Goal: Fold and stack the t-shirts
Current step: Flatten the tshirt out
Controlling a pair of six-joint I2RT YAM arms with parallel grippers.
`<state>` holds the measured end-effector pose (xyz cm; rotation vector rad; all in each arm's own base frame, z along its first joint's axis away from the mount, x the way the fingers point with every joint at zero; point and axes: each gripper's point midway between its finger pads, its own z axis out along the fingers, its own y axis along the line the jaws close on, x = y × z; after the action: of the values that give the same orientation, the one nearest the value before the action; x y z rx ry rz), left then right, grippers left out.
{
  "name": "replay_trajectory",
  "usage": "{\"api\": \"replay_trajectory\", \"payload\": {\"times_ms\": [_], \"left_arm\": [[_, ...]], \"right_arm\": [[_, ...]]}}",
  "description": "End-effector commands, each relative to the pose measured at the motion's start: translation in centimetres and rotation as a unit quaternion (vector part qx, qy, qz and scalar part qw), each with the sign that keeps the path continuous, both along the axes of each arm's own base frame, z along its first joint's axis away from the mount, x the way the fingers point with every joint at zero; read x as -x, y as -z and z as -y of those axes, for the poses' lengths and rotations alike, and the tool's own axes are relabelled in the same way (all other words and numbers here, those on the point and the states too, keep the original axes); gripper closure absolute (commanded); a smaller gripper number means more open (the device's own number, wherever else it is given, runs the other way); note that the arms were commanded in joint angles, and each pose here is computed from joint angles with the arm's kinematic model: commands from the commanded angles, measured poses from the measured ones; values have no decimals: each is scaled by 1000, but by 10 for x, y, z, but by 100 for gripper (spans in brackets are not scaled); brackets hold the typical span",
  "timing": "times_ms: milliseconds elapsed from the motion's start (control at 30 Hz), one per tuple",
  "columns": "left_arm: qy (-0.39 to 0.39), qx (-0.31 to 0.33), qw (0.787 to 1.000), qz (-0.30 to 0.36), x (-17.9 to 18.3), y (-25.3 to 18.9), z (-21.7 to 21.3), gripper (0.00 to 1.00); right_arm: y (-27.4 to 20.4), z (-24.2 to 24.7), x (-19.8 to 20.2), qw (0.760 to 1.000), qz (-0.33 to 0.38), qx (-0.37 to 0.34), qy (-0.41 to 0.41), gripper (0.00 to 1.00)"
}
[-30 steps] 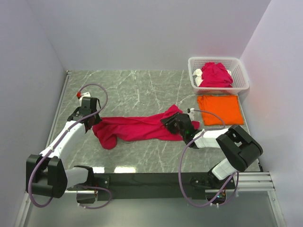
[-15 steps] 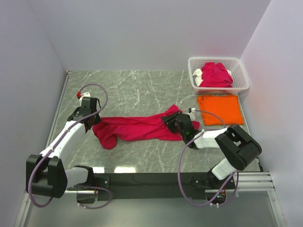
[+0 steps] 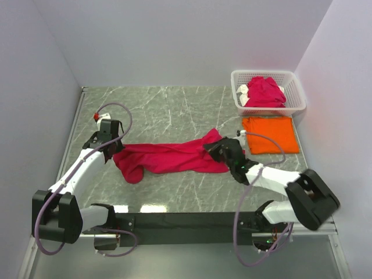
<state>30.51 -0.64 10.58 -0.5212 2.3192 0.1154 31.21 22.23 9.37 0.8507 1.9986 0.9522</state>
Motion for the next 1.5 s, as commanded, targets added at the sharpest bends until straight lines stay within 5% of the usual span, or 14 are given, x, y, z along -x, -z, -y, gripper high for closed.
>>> {"api": "replay_trajectory", "payload": {"times_ms": [0, 100, 200, 400, 600, 900, 1233, 1467], "left_arm": [[-18, 2, 999, 36, -7, -20, -4, 99], [-30, 5, 998, 63, -16, -42, -10, 99], [-49, 2, 995, 85, -30, -70, -25, 99], [-99, -1, 977, 189, -73, -196, -63, 100], [-131, -9, 954, 270, -72, -293, -86, 99], [-98, -30, 875, 473, 23, -445, -78, 99], [-92, -65, 836, 537, 146, -460, -72, 100], [-95, -86, 835, 536, 162, -459, -75, 100]], "right_arm": [[-35, 25, -2, 998, 29, 55, 9, 100], [-56, 56, -13, 993, 43, 105, 23, 100], [-127, 90, -39, 984, 106, 135, 48, 100], [-237, 153, -78, 961, 179, 198, 76, 100], [-339, 199, -80, 939, 272, 182, 110, 100], [-453, 205, -3, 867, 419, 245, 113, 100], [-474, 210, 112, 797, 480, 337, 149, 100], [-500, 224, 153, 757, 491, 385, 193, 100]]}}
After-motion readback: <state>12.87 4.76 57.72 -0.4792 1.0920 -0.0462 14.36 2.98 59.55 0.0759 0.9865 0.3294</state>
